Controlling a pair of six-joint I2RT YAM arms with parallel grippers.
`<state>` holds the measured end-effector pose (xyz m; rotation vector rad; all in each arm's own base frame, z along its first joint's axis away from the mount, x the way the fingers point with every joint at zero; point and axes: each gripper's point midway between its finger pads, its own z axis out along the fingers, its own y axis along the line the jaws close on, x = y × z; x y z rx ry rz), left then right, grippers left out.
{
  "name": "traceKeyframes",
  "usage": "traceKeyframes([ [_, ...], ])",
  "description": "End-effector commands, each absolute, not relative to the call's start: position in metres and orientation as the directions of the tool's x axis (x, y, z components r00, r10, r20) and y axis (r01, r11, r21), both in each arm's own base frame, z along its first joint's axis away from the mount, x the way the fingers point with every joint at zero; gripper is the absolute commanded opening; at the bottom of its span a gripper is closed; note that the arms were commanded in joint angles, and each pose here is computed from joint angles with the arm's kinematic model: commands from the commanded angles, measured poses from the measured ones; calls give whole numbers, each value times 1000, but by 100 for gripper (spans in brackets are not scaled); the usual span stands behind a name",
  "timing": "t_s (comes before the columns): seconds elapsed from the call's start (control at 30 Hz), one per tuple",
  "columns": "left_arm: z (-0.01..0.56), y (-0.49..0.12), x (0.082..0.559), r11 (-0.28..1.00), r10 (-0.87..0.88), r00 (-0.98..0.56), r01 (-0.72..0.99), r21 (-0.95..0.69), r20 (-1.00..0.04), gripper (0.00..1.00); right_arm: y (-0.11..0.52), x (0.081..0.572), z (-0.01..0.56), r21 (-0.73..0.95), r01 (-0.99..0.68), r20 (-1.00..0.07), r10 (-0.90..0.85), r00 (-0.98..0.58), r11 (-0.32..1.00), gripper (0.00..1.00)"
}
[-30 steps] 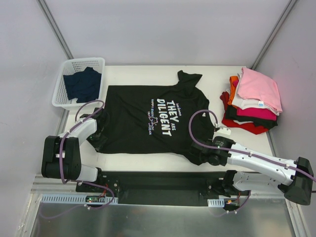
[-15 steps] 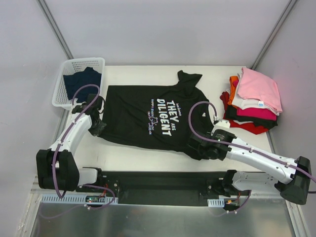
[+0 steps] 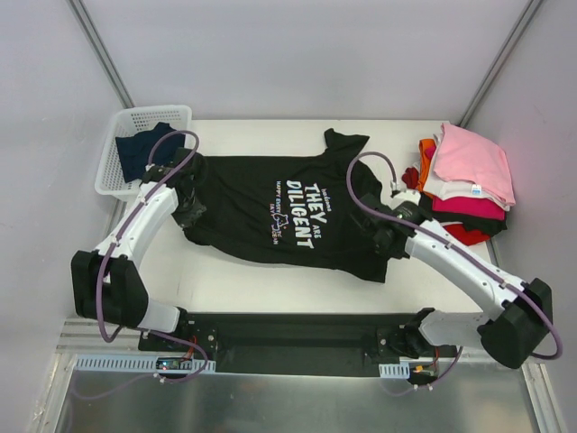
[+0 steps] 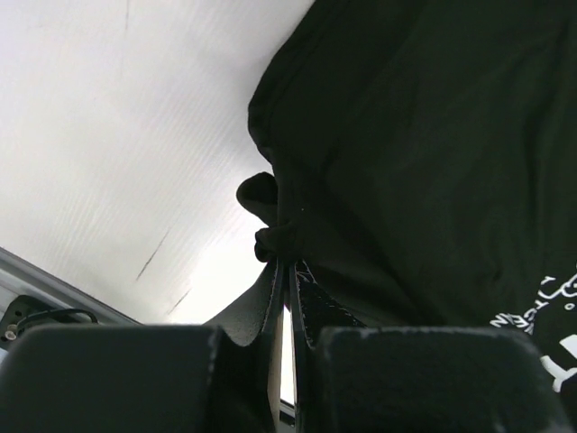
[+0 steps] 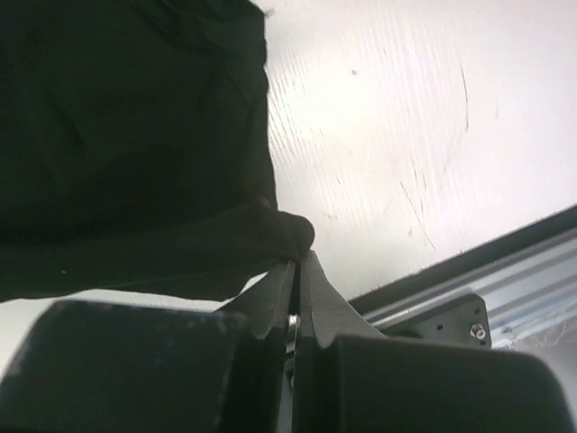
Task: Fold and stack the t-shirts
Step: Grap the side of the flattened tshirt closest away from the robot with both arms
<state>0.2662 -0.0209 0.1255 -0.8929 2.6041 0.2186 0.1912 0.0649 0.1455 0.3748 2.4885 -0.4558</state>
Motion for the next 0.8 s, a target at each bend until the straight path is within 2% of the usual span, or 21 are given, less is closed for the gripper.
traceKeyframes([
  [0.0,139,-23,281,798,-529,-740,-600,53,-416,0,77,228,160,-200,282,-583,118,-804,938,1],
  [0.47,125,-13,325,775,-477,-771,-595,213,-421,0,62,298,152,-167,297,-523,170,-835,940,1],
  [0.77,112,-5,342,750,-493,-772,-610,254,-401,0,57,336,142,-129,266,-487,173,-856,955,1],
])
